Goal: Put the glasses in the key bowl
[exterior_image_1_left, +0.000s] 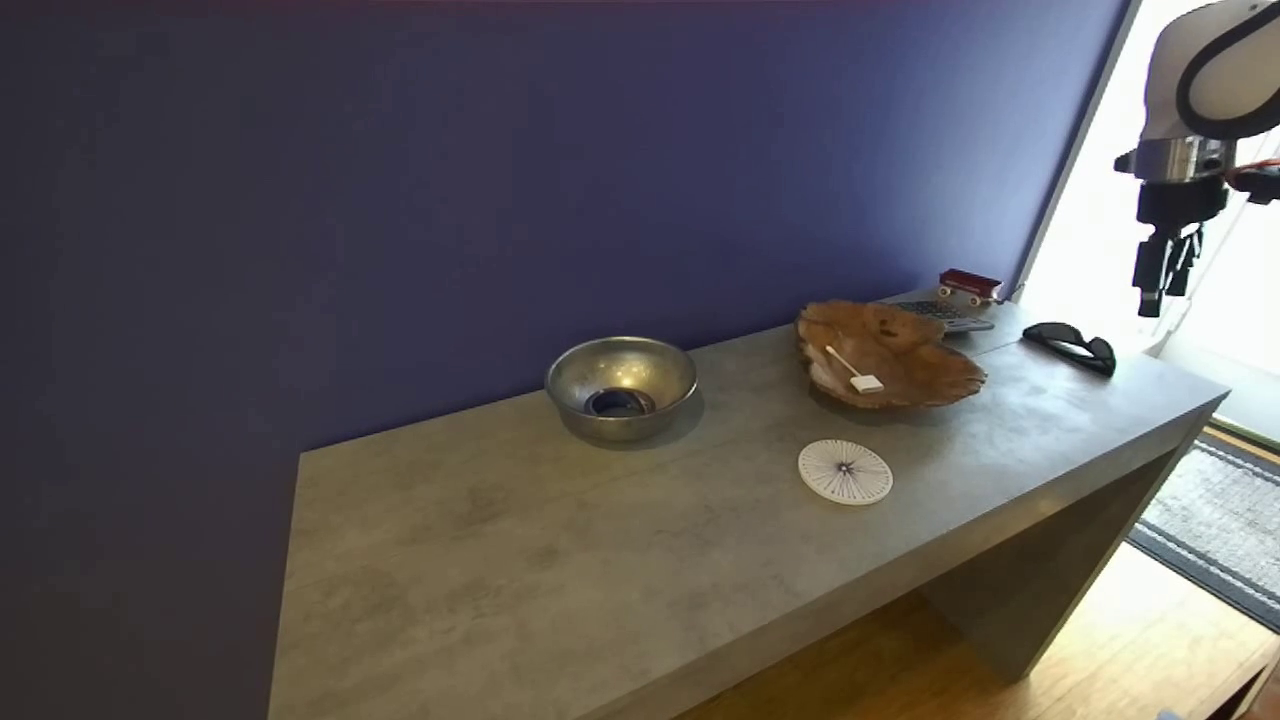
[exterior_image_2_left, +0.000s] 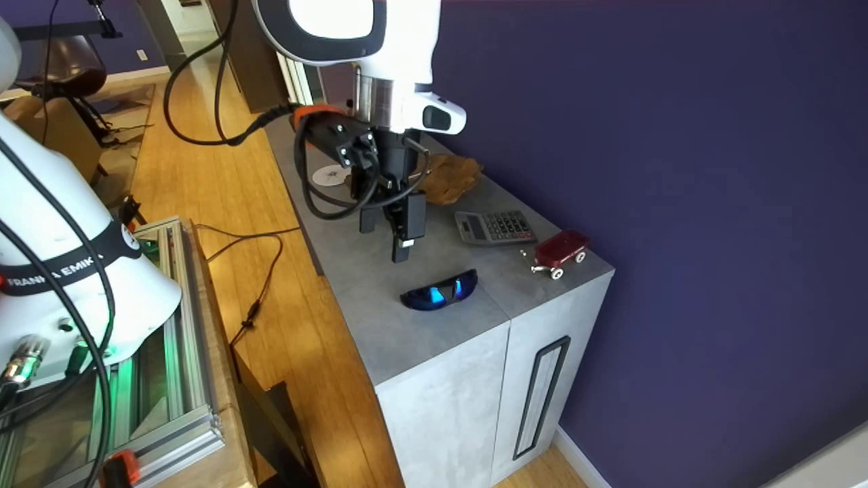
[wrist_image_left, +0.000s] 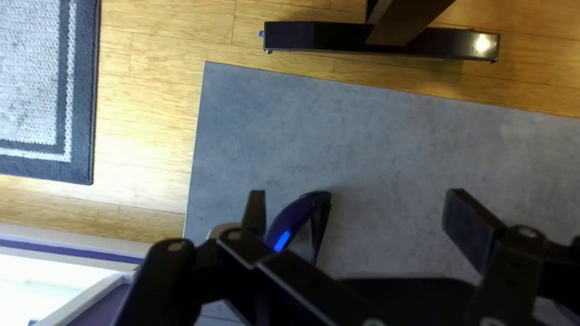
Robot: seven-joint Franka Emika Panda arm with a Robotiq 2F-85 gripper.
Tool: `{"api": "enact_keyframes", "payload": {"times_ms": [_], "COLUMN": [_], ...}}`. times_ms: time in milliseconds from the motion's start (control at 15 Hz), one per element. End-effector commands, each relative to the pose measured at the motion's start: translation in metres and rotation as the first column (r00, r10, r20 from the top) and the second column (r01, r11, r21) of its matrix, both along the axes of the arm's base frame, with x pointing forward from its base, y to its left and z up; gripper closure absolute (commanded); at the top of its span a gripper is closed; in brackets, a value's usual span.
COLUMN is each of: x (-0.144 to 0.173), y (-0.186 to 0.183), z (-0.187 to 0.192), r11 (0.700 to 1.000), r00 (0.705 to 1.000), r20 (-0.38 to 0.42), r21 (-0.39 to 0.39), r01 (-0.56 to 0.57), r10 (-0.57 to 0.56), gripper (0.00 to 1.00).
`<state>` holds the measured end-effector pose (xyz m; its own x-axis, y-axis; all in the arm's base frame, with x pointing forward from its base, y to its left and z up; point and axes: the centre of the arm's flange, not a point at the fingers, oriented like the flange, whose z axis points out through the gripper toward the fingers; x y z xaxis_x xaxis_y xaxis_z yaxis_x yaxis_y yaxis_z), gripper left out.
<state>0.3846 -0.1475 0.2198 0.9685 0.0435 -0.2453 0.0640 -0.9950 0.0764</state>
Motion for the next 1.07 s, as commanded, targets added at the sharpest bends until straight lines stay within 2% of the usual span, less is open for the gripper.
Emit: {"api": "enact_keyframes", "payload": {"times_ms": [0,133,267,400,533,667,867,1000], "x": [0.007,0.024,0.032,0.028,0.019,0.01,0.003,-0.002], "y": [0.003,-0.004,-0.018,-0.035,-0.056,-0.072,-0.072,-0.071], "z": [0.016,-0.007,-0.026,-0.045,-0.065,-0.084,-0.098,-0.091], "r11": [0.995,0.987,0.969,0.94,0.906,0.874,0.852,0.83], "r00": [0.986,0.958,0.919,0.881,0.851,0.83,0.816,0.789], "r20": [0.161,0.261,0.342,0.385,0.4,0.383,0.351,0.367], "r21": [-0.081,-0.076,-0.07,-0.085,-0.104,-0.104,-0.082,-0.073], "r01": [0.06,0.142,0.235,0.33,0.41,0.475,0.516,0.553], "r10": [-0.046,-0.118,-0.198,-0.274,-0.339,-0.405,-0.46,-0.493], "gripper": [0.0,0.0,0.0,0.0,0.0,0.0,0.0,0.0]}}
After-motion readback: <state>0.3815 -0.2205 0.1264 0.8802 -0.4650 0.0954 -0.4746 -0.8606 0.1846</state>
